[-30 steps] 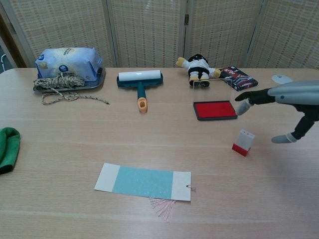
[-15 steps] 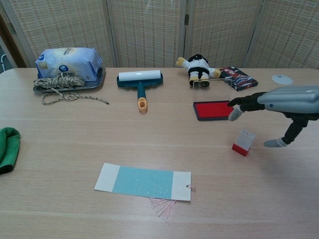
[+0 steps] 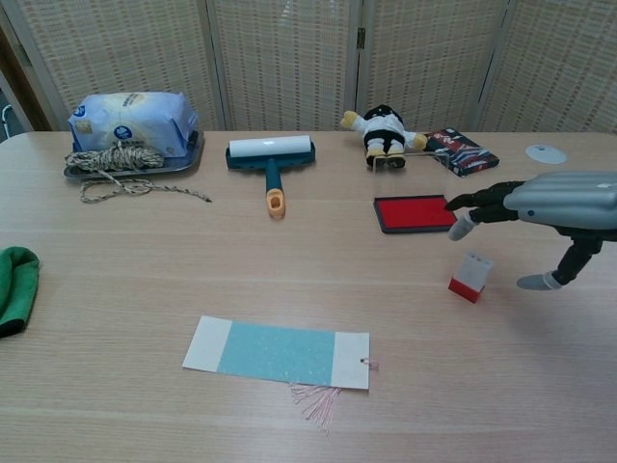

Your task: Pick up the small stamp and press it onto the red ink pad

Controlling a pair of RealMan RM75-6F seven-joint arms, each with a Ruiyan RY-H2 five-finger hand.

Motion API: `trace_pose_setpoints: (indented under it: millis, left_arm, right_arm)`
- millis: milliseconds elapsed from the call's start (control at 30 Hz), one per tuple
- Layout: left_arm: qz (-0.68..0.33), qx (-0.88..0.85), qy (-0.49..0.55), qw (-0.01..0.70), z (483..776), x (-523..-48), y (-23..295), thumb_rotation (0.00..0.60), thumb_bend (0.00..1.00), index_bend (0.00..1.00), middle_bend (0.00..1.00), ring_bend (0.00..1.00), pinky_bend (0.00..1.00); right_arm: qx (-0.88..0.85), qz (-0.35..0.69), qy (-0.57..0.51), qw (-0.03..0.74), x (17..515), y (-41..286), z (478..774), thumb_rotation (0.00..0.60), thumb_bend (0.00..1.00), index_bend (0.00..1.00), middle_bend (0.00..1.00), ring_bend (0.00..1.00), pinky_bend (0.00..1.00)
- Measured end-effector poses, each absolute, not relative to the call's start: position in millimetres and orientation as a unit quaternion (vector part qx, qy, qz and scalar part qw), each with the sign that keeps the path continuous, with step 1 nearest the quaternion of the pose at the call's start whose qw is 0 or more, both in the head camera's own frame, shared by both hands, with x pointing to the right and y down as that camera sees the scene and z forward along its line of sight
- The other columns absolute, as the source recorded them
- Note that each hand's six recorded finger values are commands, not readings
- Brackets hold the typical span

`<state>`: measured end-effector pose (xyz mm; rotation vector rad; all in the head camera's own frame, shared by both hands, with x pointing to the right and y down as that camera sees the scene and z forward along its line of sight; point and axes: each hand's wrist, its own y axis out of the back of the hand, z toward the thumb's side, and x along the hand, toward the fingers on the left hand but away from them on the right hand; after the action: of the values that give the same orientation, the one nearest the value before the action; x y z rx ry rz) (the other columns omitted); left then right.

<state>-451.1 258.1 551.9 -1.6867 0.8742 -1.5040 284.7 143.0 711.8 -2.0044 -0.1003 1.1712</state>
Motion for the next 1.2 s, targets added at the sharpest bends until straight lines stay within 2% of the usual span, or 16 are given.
trace_pose_setpoints:
  millis: [433,1200]
  left_arm:
    - [-0.585,-0.65,0.337,0.348,554,-452,257,0.6,0.34,0.0,0.0,0.0,0.01]
    - [-0.591,-0.644,0.347,0.34,554,-460,254,0.6,0.34,0.0,0.0,0.0,0.01]
  right_arm:
    - [-0.791,0.458,-0.042,0.403,285,142,727,0.6,0.3,0.22,0.0,0.0,0.0]
    - [-0.79,0.454,-0.031,0.411,273,130,739,0.6,0.3,0.24,0.0,0.0,0.0]
